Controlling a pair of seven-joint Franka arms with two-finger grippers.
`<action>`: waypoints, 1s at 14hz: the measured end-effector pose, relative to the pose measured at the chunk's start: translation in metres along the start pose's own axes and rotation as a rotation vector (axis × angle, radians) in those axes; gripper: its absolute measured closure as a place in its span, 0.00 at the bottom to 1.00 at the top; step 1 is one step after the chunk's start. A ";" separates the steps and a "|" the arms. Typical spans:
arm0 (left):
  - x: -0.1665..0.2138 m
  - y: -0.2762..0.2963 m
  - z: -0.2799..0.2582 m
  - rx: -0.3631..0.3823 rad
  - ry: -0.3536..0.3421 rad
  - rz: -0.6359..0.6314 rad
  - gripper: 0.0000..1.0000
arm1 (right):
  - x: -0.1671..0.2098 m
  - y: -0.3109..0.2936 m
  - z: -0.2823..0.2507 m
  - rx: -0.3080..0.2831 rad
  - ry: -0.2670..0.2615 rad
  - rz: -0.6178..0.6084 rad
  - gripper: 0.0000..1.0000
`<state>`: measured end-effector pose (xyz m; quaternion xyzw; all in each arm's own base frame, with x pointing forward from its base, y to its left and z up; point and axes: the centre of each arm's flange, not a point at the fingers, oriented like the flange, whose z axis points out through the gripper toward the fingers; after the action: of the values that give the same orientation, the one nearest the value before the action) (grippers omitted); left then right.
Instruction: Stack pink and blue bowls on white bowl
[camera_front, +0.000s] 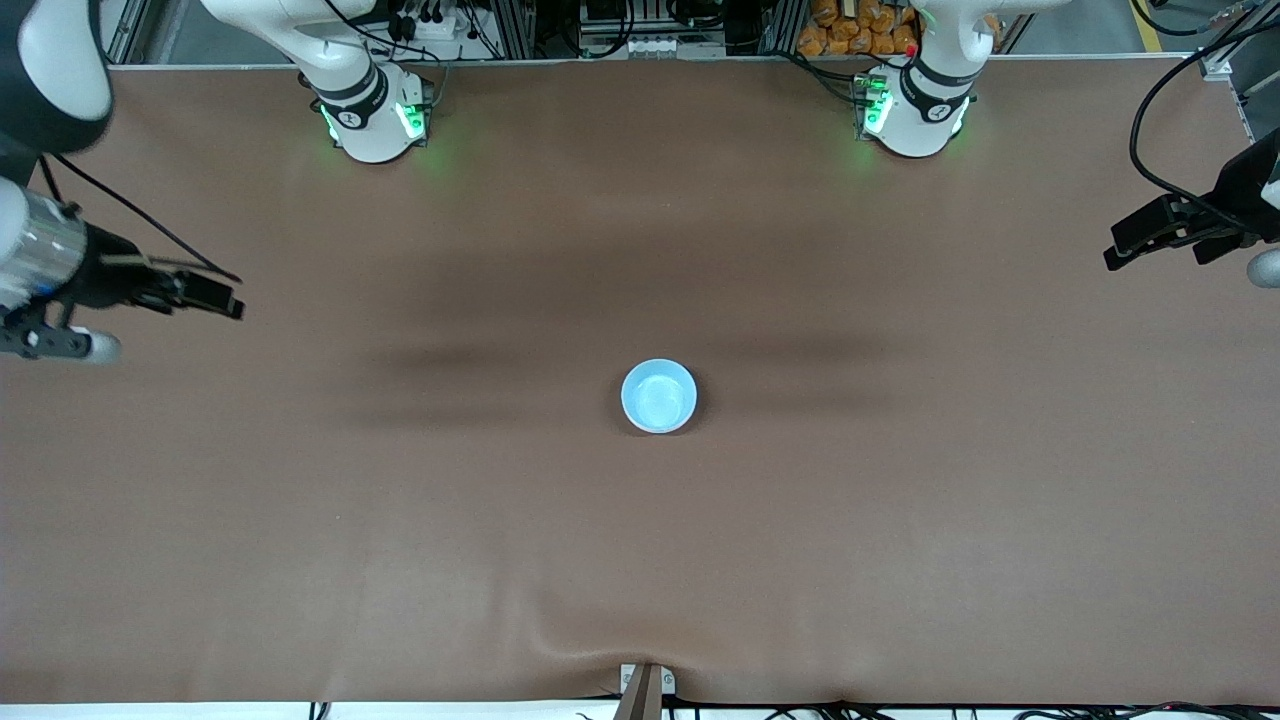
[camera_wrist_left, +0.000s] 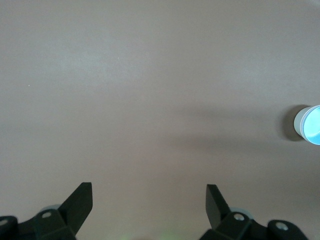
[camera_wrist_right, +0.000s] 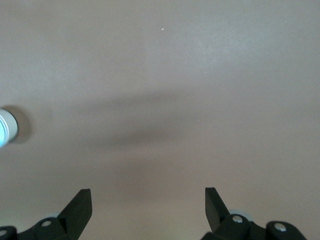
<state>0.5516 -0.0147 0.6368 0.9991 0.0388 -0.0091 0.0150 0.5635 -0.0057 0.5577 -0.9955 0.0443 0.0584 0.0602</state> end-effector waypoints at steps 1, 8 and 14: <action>0.000 0.000 0.000 0.000 0.000 0.009 0.00 | -0.007 0.010 -0.011 -0.005 0.000 -0.022 0.00; 0.000 -0.001 0.001 0.000 -0.001 0.051 0.00 | -0.027 0.026 -0.055 -0.056 -0.006 -0.057 0.00; 0.002 -0.002 0.004 0.000 -0.009 0.050 0.00 | -0.027 0.025 -0.060 -0.060 0.005 -0.058 0.00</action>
<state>0.5537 -0.0131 0.6324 0.9997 0.0138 -0.0134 0.0152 0.5413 -0.0359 0.6170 -0.9979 0.0136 0.0552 0.0318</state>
